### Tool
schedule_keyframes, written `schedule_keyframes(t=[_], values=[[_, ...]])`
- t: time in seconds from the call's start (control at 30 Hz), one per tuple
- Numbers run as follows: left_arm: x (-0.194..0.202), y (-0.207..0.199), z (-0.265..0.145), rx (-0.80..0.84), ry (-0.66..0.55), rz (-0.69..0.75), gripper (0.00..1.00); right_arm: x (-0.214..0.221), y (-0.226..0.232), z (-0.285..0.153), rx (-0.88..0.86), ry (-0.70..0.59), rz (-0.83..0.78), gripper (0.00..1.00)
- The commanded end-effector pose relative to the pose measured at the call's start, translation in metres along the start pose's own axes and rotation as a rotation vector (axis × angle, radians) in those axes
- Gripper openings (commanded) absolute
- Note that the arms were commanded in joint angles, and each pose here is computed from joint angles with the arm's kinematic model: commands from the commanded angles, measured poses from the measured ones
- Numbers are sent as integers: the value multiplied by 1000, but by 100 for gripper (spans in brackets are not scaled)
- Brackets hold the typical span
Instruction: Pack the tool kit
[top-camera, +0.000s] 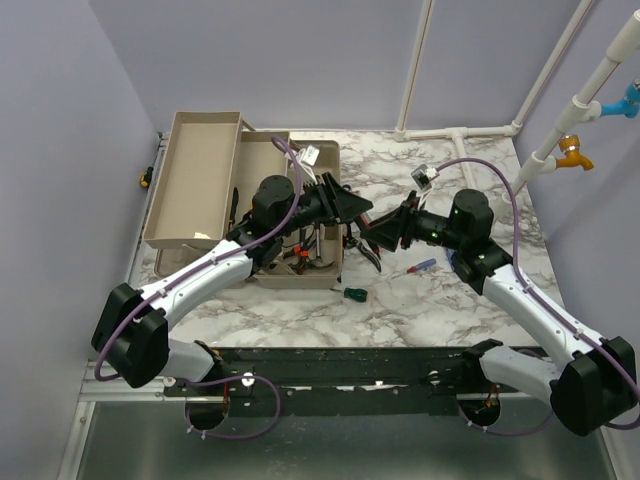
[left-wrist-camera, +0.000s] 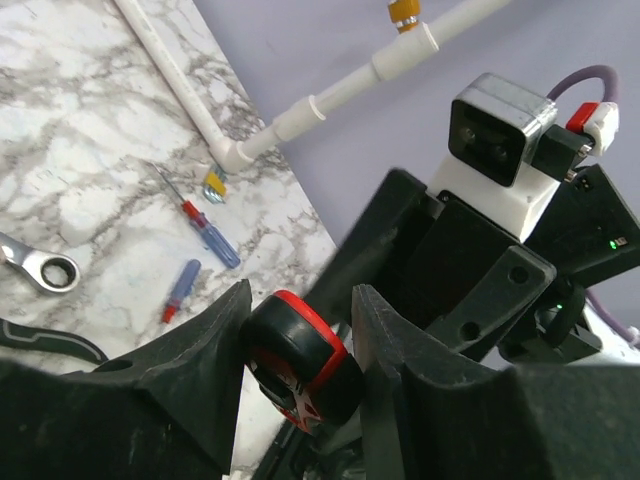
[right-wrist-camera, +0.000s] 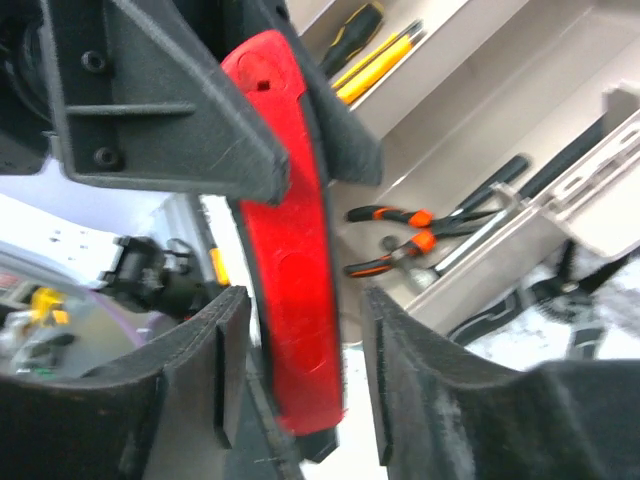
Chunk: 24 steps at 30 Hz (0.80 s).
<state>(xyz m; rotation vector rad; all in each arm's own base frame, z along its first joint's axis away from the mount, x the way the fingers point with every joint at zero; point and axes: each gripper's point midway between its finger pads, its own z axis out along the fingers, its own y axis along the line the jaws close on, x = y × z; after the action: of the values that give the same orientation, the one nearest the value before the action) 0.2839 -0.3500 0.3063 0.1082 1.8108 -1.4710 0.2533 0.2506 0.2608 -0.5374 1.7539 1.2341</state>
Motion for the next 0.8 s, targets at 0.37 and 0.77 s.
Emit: schedule_keyframes(t=[0.37, 0.77], values=[[-59, 16, -82, -223, -31, 224, 0, -25, -2, -19, 132, -130, -78, 70], [-152, 53, -198, -895, -142, 626, 0, -32, -18, -28, 242, -200, -50, 70]])
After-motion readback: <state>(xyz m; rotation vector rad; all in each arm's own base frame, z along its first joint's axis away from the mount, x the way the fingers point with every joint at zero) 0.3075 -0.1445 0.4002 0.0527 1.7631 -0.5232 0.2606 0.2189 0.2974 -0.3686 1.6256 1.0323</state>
